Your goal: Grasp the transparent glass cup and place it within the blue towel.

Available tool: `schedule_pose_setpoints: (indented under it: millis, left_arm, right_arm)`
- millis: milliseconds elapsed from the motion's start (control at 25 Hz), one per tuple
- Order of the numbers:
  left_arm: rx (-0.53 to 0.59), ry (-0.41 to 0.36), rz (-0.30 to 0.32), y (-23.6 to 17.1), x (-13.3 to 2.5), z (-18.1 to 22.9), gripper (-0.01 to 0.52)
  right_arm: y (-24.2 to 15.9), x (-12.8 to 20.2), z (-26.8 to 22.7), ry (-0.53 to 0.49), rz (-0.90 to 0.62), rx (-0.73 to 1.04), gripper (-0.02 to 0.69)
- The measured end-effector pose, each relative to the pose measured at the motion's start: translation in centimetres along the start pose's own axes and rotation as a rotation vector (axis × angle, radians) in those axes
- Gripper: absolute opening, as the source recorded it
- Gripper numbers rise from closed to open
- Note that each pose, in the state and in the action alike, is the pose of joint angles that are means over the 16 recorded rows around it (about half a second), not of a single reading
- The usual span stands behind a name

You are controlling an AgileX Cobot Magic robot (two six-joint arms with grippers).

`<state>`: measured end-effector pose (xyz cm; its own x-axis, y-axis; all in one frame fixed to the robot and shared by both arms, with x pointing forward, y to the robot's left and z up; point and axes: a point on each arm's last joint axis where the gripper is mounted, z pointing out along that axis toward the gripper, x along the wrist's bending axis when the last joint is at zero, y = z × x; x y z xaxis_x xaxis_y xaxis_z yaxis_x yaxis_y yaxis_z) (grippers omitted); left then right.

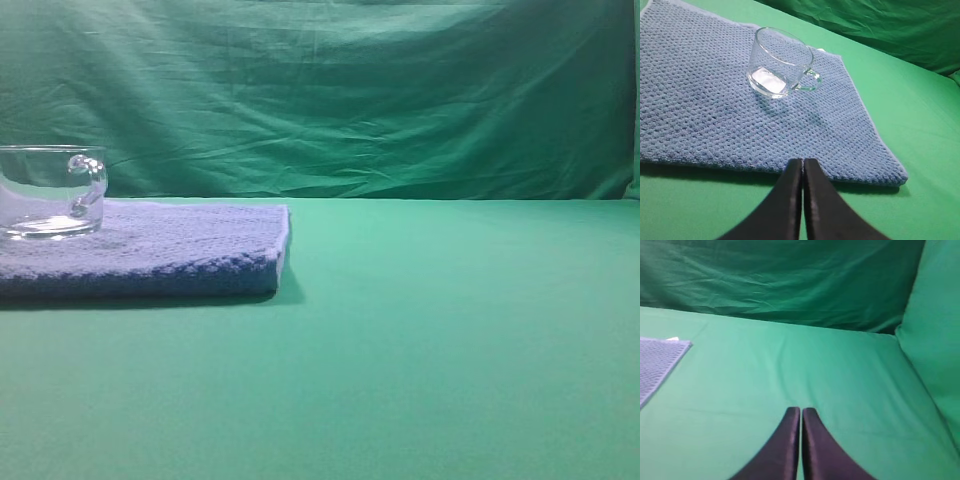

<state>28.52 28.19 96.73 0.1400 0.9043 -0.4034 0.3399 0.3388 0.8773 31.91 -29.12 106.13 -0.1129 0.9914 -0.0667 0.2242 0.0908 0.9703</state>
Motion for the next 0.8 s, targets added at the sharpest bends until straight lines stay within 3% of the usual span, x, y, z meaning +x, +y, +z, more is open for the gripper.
schedule_pose_setpoints:
  millis: [440, 800]
  left_arm:
    - [0.000, 0.000, 0.001, 0.0, 0.0, 0.0, 0.000]
    - [0.000, 0.000, 0.001, 0.0, 0.0, 0.0, 0.000]
  right_arm:
    - [-7.9, -0.1, -0.7, -0.108, 0.072, -0.117, 0.000]
    - [-10.9, 0.0, -0.1, -0.117, 0.123, -0.037, 0.000]
